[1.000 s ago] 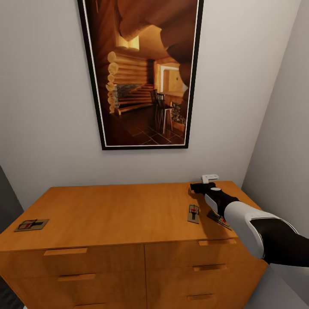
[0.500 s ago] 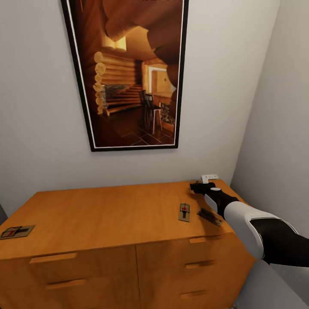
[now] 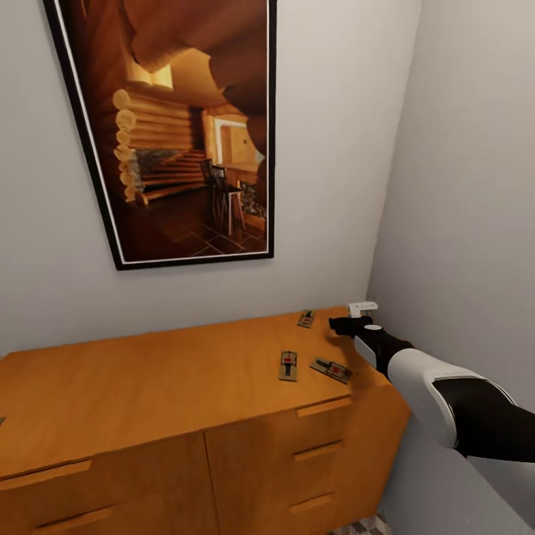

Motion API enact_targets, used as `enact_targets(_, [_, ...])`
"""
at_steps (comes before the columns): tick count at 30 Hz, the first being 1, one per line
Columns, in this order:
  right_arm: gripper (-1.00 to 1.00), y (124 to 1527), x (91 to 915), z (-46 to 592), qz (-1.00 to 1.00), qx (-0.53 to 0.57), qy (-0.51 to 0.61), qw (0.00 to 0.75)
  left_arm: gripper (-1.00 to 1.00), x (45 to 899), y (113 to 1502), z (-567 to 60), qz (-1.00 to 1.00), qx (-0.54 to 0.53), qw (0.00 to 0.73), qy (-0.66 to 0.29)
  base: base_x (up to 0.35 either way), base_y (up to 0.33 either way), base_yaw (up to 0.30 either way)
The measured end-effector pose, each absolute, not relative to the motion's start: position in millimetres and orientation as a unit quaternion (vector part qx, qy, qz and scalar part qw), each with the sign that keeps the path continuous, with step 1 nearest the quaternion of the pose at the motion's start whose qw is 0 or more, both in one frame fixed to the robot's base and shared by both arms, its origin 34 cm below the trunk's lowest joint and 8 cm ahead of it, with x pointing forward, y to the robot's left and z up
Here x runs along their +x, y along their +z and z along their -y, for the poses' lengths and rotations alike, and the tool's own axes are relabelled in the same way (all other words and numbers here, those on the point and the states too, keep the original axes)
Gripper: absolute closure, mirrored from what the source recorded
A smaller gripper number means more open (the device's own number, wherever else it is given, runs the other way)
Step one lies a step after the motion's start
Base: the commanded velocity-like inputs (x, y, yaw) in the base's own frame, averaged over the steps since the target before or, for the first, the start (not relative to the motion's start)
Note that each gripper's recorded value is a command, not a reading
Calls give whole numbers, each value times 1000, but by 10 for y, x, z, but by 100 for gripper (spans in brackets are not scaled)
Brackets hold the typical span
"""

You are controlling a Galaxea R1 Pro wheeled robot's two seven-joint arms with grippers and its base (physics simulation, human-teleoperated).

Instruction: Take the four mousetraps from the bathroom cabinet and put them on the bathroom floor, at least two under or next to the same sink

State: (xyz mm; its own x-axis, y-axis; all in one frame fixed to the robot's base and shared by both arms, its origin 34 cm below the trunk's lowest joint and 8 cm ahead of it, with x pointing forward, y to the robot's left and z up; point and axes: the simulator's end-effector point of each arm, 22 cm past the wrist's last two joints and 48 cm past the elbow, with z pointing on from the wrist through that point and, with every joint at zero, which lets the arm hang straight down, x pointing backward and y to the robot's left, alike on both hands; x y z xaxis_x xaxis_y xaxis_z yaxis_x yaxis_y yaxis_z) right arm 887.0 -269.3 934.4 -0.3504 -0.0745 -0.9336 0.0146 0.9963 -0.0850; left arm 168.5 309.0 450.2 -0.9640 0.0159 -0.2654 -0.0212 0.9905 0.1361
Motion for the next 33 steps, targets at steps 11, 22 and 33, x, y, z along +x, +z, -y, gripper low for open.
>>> enact_targets(11, [-100,9379,8866,2682,-819,-19,-39,572,-100,1700,4503,-3094,-988,-2,136,69,-38,182,-258])
enact_targets(22, [-100,9383,8866,2669,-819,-19,-38,572,-100,1702,4503,-3094,-988,-1,136,69,-116,272,-196])
enact_targets(33, [-100,9382,8865,2663,-819,-19,-38,572,-100,1702,4503,-3090,-988,-1,137,69,-116,273,-22])
